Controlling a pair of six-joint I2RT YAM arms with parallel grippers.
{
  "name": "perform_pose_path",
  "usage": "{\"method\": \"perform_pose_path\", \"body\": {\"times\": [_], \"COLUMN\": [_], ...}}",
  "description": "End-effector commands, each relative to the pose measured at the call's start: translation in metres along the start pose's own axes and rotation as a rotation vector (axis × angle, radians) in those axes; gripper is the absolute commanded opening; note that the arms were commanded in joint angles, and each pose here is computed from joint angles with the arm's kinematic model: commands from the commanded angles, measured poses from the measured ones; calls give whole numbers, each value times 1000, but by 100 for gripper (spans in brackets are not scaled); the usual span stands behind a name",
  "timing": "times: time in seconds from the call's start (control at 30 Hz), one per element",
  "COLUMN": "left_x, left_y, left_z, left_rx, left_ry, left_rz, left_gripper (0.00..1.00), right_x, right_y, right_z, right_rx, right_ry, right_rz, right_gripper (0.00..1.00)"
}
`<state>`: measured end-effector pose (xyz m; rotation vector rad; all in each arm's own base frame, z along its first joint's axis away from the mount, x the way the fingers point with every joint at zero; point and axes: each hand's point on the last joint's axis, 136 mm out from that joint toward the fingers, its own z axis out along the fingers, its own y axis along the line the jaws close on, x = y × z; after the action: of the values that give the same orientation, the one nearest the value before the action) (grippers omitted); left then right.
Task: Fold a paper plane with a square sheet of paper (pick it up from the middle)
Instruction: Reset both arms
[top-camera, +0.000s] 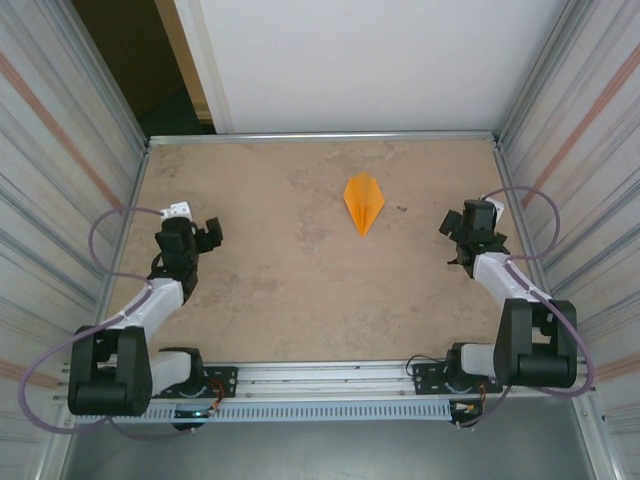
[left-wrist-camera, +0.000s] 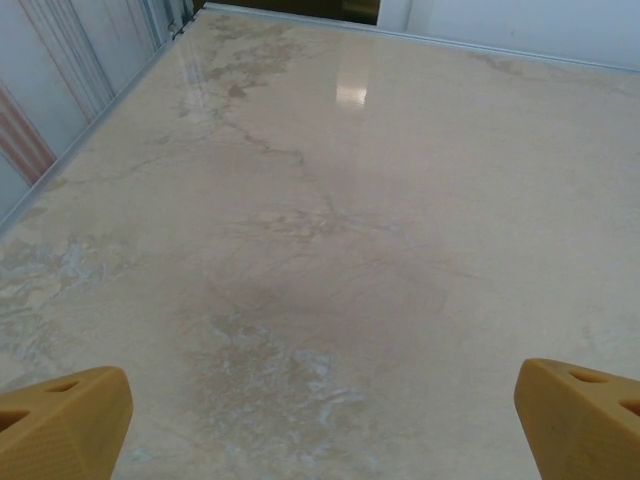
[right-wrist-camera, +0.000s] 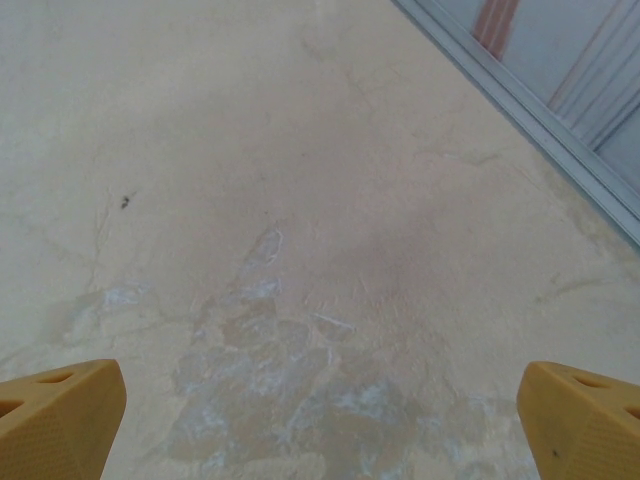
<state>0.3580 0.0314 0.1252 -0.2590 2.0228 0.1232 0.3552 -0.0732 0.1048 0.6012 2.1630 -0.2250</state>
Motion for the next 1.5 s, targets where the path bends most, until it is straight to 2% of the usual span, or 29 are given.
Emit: {"method": "perform_pose_path", "body": {"times": [0.0, 0.17, 0.3, 0.4, 0.47, 0.73, 0.8, 0.87, 1.47], "left_x": [-13, -4, 8, 11, 12, 17, 20, 20, 20], "left_y": [-5, -19, -35, -43, -47, -48, -47, -51, -53], "left_z": [5, 13, 23, 26, 26, 33, 39, 41, 40], "left_rx": [89, 205, 302, 347, 365, 340, 300, 265, 269], "left_ry": [-120, -143, -117, -112, -113, -118, -69, -69, -66], "left_rz": [46, 65, 101, 124, 134, 149, 158, 199, 208], "left_gripper": [99, 99, 99, 99, 99, 99, 99, 99, 99], "right_x": [-13, -10, -4, 2, 7, 16, 16, 16, 16], "right_y": [10, 21, 38, 51, 53, 62, 61, 61, 61], "right_z": [9, 15, 17, 15, 21, 23, 23, 24, 24], "right_rx": [-48, -112, -211, -300, -309, -335, -334, -335, -336], "right_ry": [-123, -184, -172, -214, -218, -228, -226, -224, -224], "right_rz": [-51, -98, -135, -144, -153, -190, -190, -188, -186], "right_gripper": [99, 99, 99, 99, 99, 99, 99, 99, 99]}}
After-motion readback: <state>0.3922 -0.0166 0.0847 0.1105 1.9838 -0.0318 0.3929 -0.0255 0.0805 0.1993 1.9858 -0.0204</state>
